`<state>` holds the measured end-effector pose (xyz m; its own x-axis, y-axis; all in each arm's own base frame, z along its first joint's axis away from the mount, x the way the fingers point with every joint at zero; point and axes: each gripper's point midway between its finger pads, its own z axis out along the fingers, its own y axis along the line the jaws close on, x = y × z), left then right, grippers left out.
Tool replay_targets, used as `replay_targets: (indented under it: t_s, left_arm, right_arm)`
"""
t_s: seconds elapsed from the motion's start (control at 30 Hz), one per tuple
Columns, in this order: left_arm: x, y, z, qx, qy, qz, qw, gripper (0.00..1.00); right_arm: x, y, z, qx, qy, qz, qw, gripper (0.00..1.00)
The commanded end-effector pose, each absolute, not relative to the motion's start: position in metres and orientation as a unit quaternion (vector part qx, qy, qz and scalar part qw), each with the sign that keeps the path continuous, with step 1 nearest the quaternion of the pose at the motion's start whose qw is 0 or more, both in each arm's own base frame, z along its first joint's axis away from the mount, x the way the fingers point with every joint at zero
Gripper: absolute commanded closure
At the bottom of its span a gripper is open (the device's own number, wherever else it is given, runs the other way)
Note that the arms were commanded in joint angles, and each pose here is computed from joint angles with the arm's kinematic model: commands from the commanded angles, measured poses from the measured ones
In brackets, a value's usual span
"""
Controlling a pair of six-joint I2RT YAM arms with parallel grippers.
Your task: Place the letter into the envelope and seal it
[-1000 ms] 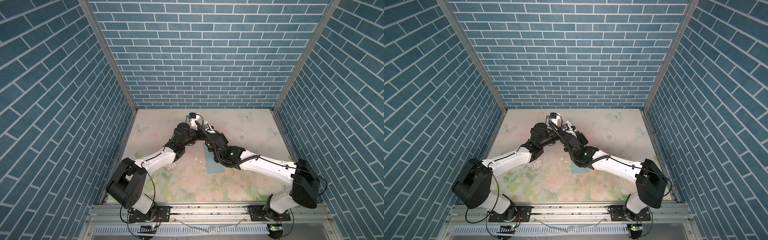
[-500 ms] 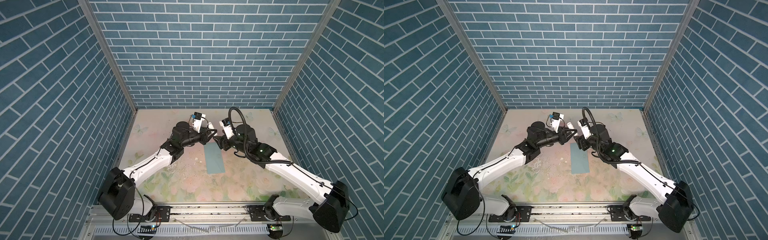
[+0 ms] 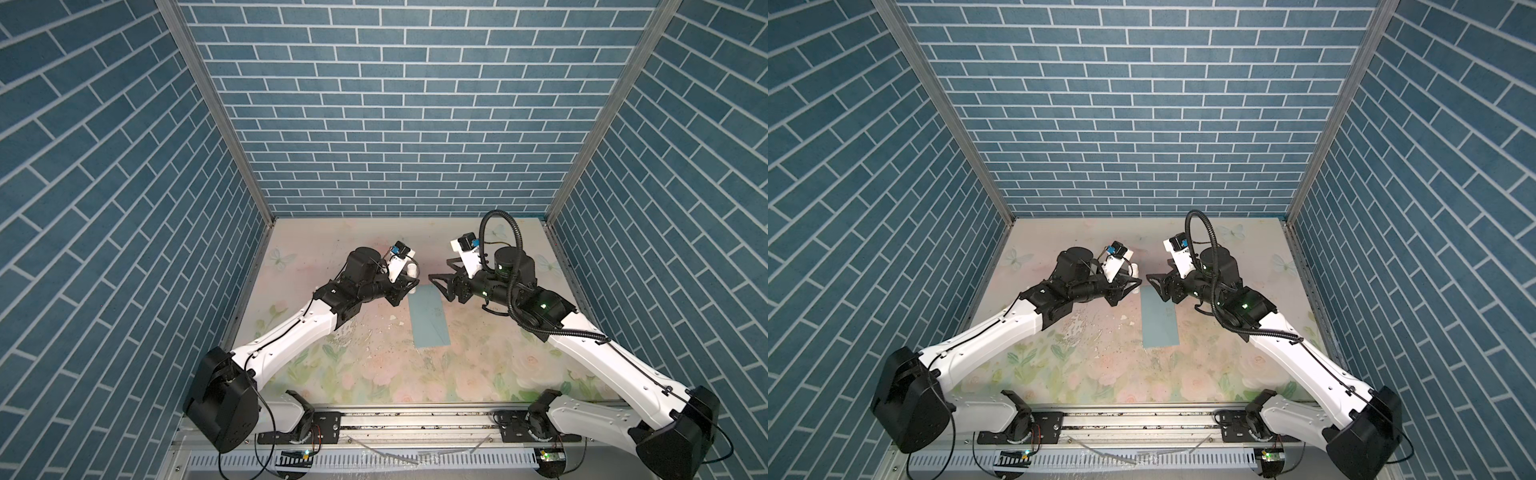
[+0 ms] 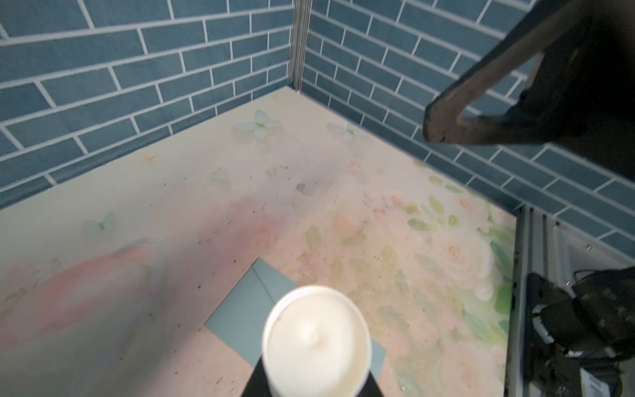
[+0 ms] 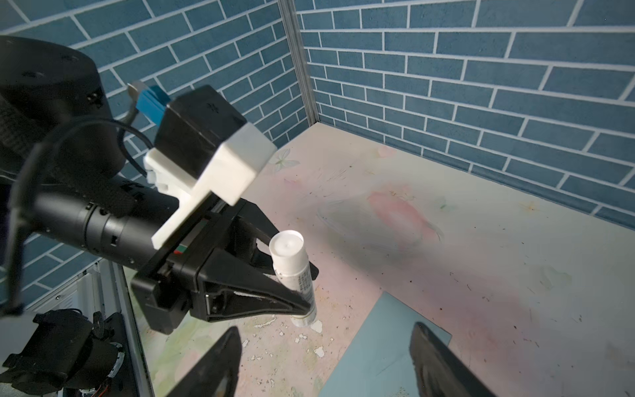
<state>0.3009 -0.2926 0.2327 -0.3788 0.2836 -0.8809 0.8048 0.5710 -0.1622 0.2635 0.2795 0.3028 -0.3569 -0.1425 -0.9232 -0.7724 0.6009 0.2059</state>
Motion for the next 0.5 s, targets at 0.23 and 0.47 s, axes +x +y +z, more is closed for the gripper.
replay_targets:
  t_s: [0.23,0.47]
  left_arm:
    - [0.295,-0.282,0.228,0.397,0.782,-0.242,0.415,1.00]
    - [0.294,-0.286,0.229,0.398,0.779,-0.251,0.414,1.00]
  right_arm:
    - [0.278,0.305,0.300,-0.268,0.754,0.388,0.457,0.23]
    - [0.281,0.323,0.306,-0.269,0.741,0.426,0.443,0.22]
